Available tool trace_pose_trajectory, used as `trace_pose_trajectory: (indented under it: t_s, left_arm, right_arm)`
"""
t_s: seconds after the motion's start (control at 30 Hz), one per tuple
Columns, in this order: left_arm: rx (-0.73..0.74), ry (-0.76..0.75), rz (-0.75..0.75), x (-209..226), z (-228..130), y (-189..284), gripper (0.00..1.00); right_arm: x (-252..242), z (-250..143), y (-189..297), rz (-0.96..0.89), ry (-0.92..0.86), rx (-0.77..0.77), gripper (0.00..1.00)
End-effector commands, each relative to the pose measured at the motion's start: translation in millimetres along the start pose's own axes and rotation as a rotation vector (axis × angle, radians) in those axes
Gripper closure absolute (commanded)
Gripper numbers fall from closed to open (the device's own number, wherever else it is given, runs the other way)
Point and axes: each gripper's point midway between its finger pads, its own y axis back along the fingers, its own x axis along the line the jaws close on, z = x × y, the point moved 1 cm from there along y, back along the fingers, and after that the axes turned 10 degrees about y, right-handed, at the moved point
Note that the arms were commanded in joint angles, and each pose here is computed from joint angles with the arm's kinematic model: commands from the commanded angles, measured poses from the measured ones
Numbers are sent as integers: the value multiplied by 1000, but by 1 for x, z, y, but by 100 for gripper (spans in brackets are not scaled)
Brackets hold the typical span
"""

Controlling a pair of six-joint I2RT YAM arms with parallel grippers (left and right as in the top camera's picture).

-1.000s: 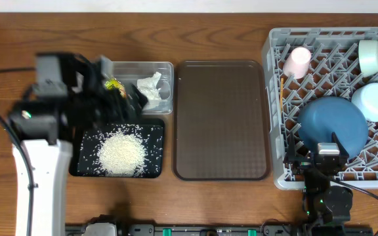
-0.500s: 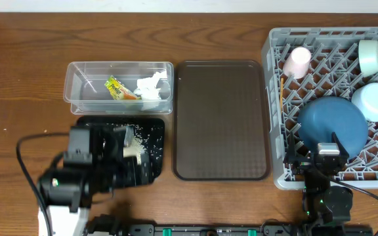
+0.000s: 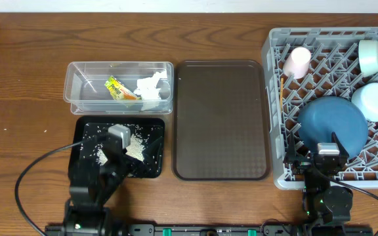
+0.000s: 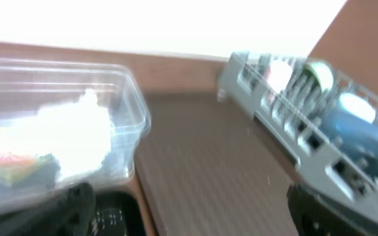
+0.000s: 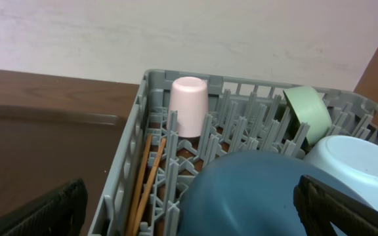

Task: Sort waste into correct bins and load items into the dishwasher rack

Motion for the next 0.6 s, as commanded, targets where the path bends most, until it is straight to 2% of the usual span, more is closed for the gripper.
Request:
trace_pose_trajectory:
  t_s: [0.0, 0.13, 0.23, 0.4, 0.57]
  left_arm:
    - [-91, -63, -67, -3, -4, 0, 4]
    - [-215, -144, -115, -6, -2, 4, 4]
    - [-273, -162, -95, 1, -3, 6, 4]
    - [-314, -165, 21, 18, 2, 11, 4]
    - [-330, -152, 223, 51, -1, 19, 4]
  right_arm:
    - [-1, 0, 0, -5, 11, 0, 1]
    - [-1, 0, 0, -5, 11, 0, 1]
    - [-1, 0, 0, -5, 11, 0, 1]
    - [-1, 0, 0, -5, 11, 0, 1]
    - [-1, 0, 0, -5, 11, 0, 1]
